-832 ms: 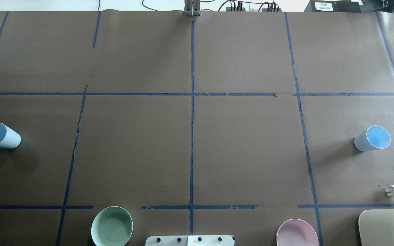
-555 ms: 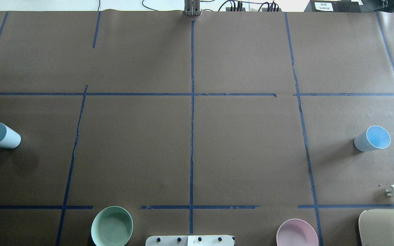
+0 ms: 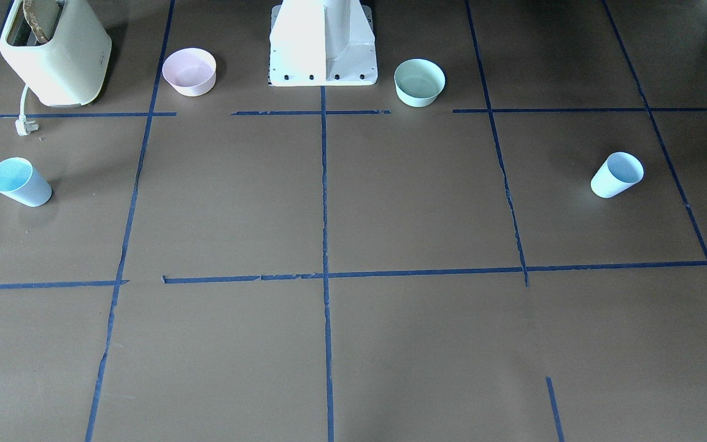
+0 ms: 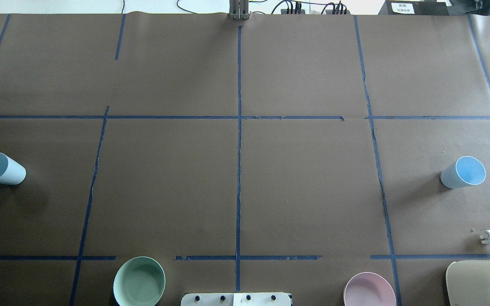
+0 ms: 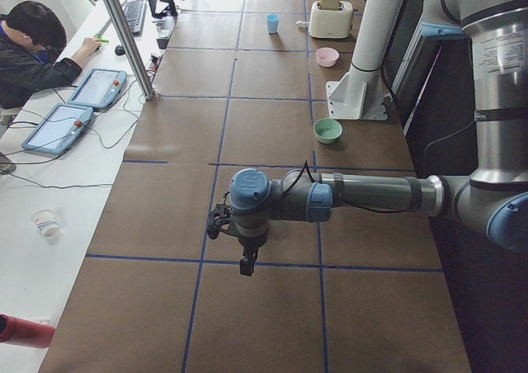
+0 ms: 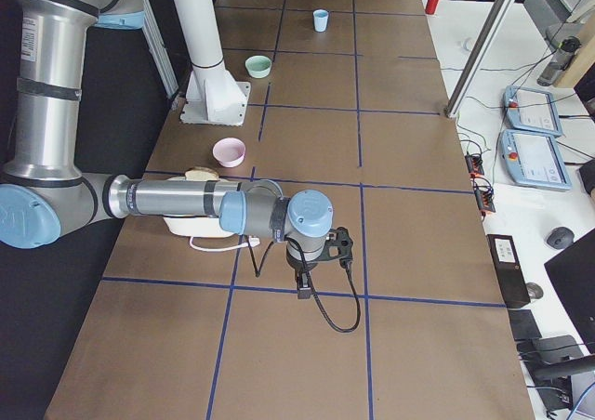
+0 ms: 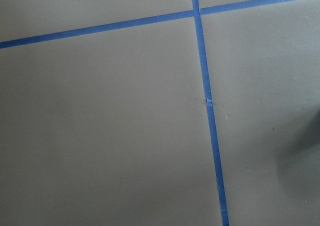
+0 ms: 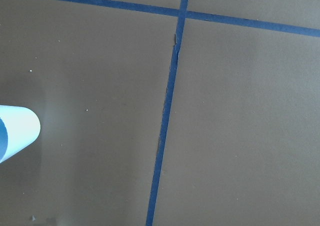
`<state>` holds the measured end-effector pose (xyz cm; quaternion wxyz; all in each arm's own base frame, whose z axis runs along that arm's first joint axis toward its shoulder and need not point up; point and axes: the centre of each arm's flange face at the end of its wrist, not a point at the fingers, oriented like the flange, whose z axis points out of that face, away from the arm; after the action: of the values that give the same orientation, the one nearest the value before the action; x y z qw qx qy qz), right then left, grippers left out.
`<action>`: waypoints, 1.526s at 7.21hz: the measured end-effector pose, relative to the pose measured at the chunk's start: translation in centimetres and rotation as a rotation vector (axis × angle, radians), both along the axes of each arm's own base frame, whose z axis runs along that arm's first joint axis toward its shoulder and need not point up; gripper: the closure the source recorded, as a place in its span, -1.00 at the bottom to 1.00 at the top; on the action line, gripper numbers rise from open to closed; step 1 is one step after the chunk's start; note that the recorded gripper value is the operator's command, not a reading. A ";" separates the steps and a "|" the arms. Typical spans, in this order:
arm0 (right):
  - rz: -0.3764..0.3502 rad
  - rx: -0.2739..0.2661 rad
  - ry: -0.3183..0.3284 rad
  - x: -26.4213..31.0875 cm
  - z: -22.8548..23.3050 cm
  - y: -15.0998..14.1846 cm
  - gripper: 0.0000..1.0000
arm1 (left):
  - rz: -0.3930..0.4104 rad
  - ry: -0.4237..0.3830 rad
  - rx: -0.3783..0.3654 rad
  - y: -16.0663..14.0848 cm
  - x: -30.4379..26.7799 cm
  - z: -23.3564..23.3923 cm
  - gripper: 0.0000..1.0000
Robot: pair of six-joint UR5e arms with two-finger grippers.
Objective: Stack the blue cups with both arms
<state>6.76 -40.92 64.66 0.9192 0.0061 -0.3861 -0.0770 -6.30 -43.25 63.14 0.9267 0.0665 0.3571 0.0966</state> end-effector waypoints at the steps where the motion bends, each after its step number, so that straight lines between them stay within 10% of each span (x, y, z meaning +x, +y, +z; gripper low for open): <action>1: 0.000 0.002 0.000 0.0 -0.1 0.0 -1.00 | 0.005 0.019 0.053 -1.1 0.3 -1.0 -1.00; 4: 0.000 0.009 0.000 0.0 -0.4 -0.1 -1.00 | 0.053 0.132 0.130 -2.2 4.1 -3.0 -1.00; 11: 0.001 0.007 0.000 0.0 -0.3 0.0 -1.00 | -0.138 0.103 -0.077 0.8 20.1 -3.1 -1.00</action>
<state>6.80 -40.95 64.32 0.9192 0.0093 -0.3859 -0.0778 13.84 -42.45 60.04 0.9134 0.0599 0.4024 0.0149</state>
